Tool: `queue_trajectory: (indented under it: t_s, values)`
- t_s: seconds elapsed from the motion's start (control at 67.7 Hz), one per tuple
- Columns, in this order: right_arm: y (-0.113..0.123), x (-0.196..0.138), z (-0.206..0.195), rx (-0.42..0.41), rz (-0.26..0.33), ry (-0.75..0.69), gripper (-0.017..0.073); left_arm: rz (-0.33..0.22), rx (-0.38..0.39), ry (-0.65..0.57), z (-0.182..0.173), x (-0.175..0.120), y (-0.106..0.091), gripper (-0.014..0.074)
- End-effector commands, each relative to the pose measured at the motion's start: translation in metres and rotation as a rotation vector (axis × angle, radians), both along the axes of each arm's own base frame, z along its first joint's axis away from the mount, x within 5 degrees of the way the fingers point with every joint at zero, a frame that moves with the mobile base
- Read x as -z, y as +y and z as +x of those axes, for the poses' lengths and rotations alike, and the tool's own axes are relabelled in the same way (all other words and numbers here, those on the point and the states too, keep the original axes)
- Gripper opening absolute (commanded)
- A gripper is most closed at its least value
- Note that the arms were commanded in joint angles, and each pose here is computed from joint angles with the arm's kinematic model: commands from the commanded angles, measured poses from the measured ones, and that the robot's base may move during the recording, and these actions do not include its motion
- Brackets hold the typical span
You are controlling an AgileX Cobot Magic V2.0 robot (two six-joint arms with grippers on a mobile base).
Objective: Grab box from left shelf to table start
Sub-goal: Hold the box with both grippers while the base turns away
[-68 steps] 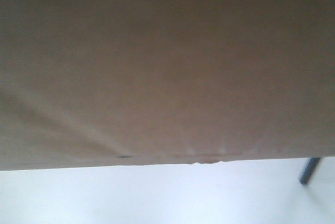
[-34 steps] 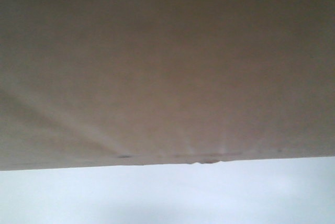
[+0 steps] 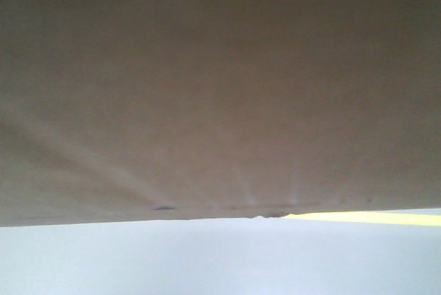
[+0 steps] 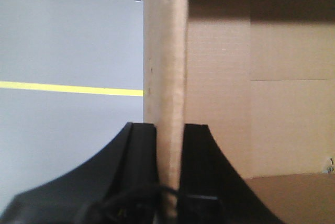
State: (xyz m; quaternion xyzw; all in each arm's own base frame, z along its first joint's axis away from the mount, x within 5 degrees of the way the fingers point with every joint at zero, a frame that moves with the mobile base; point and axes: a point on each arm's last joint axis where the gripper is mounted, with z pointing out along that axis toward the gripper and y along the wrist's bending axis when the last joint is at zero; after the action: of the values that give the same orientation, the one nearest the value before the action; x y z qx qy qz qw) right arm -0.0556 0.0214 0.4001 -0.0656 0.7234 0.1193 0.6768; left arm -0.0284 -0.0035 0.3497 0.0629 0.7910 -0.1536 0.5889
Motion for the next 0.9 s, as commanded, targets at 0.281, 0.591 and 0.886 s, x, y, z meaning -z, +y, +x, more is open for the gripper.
queue_trajectory:
  t_s: [0.281,0.591,0.886]
  values:
    - [-0.0021,-0.0113,0.0004,0.024,-0.001,-0.055,0.0059,0.013,0.004,0.039,0.0024,-0.0001,-0.0001,-0.0100]
    - [-0.0021,-0.0113,0.0004,0.024,-0.001,-0.055,0.0059,0.013,0.004,0.039,0.0024,-0.0001,-0.0001,-0.0100]
    - [-0.0020,-0.0113,0.0004,0.024,-0.001,-0.054,0.0059,0.013,0.004,0.039,0.0024,-0.0001,-0.0001,-0.0100]
